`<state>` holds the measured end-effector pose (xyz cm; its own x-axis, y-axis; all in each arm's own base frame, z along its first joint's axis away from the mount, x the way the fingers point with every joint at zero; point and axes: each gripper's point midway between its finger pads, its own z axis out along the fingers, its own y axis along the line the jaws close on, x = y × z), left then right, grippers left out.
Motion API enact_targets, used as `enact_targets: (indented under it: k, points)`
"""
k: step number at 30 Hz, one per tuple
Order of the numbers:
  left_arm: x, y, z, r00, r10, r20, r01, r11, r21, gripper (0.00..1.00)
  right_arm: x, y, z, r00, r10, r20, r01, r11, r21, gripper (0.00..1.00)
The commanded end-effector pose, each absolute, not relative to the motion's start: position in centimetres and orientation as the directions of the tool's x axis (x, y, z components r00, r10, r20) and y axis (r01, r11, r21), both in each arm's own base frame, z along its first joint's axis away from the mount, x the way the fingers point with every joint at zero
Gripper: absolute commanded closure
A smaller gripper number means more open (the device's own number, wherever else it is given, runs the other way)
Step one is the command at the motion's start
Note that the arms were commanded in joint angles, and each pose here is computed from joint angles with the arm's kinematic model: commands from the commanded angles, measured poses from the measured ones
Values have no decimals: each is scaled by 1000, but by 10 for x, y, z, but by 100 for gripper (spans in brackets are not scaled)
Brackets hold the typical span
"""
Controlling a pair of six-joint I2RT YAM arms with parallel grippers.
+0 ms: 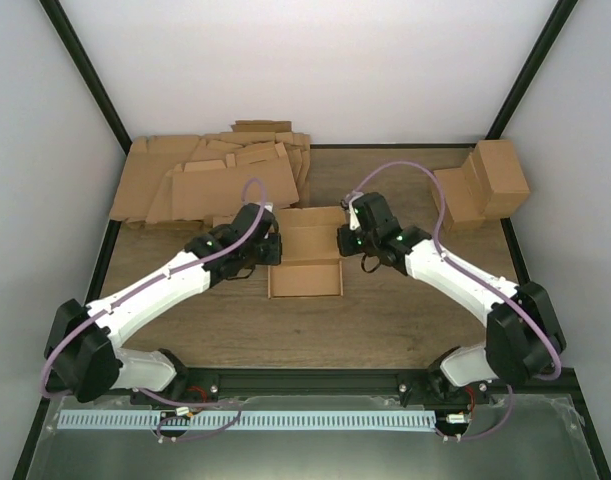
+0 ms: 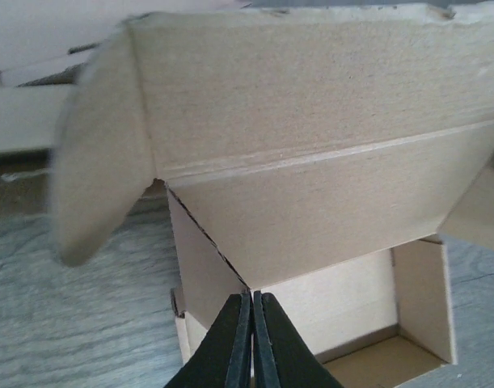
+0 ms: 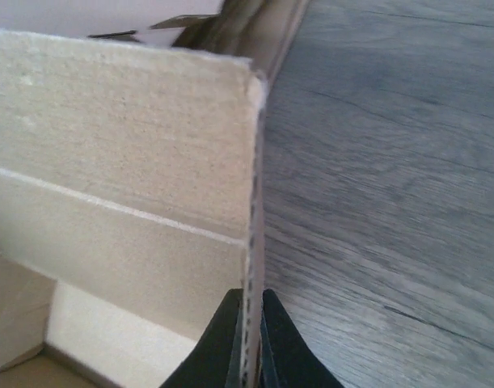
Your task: Fold the paper box
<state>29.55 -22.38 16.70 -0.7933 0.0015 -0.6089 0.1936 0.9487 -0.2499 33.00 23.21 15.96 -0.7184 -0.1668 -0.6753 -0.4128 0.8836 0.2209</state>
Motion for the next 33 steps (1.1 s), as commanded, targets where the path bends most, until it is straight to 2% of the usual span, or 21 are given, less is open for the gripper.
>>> enact_targets:
  k: [1,5,8,12,14,21,22,24,25,28,33]
  points:
    - [303,-239,207,-670,-59,-740,231,931,-283,96,340,213,180,-642,3,-767,-272,934,231,99]
    - [300,-242,214,-623,-102,-775,256,910,-326,96,337,191,189,-567,79,-820,-203,951,232,99]
    - [299,-239,218,-614,-113,-781,249,912,-327,96,338,185,191,-543,74,-837,-186,961,206,99]
    - [300,-228,208,-640,-82,-764,201,942,-269,89,339,188,190,-546,29,-838,-219,960,176,99]
    - [298,-229,201,-664,-53,-746,207,946,-251,90,339,189,188,-548,12,-836,-227,960,162,99]
    - [297,-254,182,-704,-52,-709,261,909,-326,88,337,188,182,-551,50,-833,-212,957,197,99]
    - [299,-253,181,-702,-54,-710,252,914,-319,82,337,188,181,-547,48,-836,-213,958,195,99]
    - [305,-246,183,-686,-45,-727,229,934,-273,59,337,185,176,-550,27,-834,-210,963,170,99]
    - [310,-241,184,-679,-37,-734,221,942,-252,51,336,184,174,-552,10,-834,-216,964,155,99]
    - [325,-237,188,-685,5,-728,274,928,-251,35,331,191,174,-545,-55,-837,-291,948,127,99]
    - [345,-236,193,-647,123,-753,388,903,-186,19,319,205,171,-569,-120,-814,-394,908,142,99]
